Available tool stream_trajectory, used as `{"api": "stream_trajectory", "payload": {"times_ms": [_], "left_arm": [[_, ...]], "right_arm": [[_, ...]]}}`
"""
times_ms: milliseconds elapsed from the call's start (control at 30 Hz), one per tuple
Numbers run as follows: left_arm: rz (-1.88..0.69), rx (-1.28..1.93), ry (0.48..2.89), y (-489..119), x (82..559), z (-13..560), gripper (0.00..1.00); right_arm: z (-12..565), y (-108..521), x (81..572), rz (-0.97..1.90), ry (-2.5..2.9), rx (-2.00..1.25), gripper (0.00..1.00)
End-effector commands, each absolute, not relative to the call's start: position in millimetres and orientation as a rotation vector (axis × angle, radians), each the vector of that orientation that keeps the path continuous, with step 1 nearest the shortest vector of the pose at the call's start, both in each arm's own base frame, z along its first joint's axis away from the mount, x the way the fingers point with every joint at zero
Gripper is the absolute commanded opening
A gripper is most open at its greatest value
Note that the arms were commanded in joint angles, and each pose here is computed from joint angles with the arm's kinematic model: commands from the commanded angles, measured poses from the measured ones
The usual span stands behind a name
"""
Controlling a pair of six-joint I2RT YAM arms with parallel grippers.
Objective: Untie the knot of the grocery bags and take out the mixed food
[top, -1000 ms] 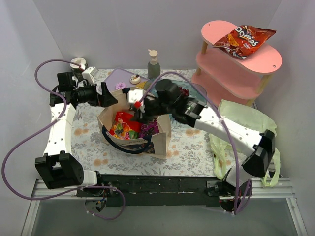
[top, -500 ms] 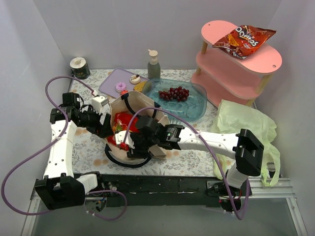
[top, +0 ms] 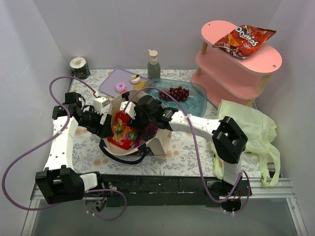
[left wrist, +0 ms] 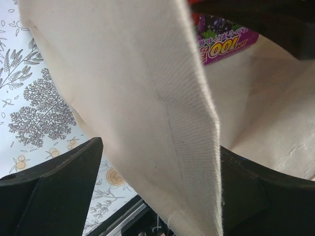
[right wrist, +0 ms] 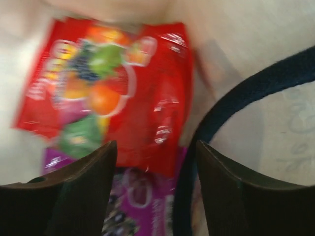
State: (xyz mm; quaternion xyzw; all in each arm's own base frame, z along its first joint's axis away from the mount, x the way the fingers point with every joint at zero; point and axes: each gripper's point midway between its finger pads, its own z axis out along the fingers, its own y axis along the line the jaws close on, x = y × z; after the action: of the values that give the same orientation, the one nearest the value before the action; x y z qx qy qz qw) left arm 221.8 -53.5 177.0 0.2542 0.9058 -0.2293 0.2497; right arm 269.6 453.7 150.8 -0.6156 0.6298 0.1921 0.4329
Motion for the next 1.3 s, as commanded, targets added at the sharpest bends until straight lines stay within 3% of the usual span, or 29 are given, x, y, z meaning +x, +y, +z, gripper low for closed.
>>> {"api": "stream_trajectory", "payload": {"times_ms": [0, 200, 267, 300, 367, 433, 467, 800, 1067, 1267], "left_arm": [[-0.611, 0.696, 2.448, -53.6, 222.0, 176.1, 0.82], [-0.636, 0.671, 2.424, -58.1, 222.2, 180.5, 0.84], [-0.627, 0.674, 2.426, -57.2, 221.3, 181.2, 0.84], [-0.626, 0.679, 2.426, -57.3, 220.5, 181.2, 0.85], [-0.616, 0.680, 2.437, -55.7, 219.3, 180.4, 0.85], [-0.604, 0.691, 2.435, -54.5, 219.3, 180.4, 0.85], [-0.597, 0.693, 2.434, -53.9, 220.7, 180.5, 0.86], [-0.580, 0.754, 2.265, -60.4, 244.9, 214.0, 0.95], [-0.721, 0.700, 1.883, -94.5, 284.2, 352.5, 0.98], [-0.874, 0.750, 1.721, -114.6, 284.0, 398.7, 0.98]], "right_arm": [[157.0, 470.4, 295.1, 0.461, 1.553, -1.476, 0.75], [129.8, 491.2, 294.3, 0.481, 1.546, -1.551, 0.77], [120.8, 491.2, 291.1, 0.470, 1.535, -1.594, 0.62], [118.8, 490.8, 288.9, 0.468, 1.528, -1.608, 0.50], [119.8, 486.4, 286.3, 0.453, 1.509, -1.631, 0.39], [132.2, 484.2, 282.5, 0.463, 1.476, -1.638, 0.04], [133.5, 480.7, 280.0, 0.462, 1.469, -1.645, 0.01], [275.5, 445.4, 232.3, 0.687, 1.236, -1.567, 0.01], [392.3, 414.9, 205.9, 0.719, 1.007, -1.458, 0.01], [455.6, 402.6, 220.9, 0.566, 0.877, -1.341, 0.01]]}}
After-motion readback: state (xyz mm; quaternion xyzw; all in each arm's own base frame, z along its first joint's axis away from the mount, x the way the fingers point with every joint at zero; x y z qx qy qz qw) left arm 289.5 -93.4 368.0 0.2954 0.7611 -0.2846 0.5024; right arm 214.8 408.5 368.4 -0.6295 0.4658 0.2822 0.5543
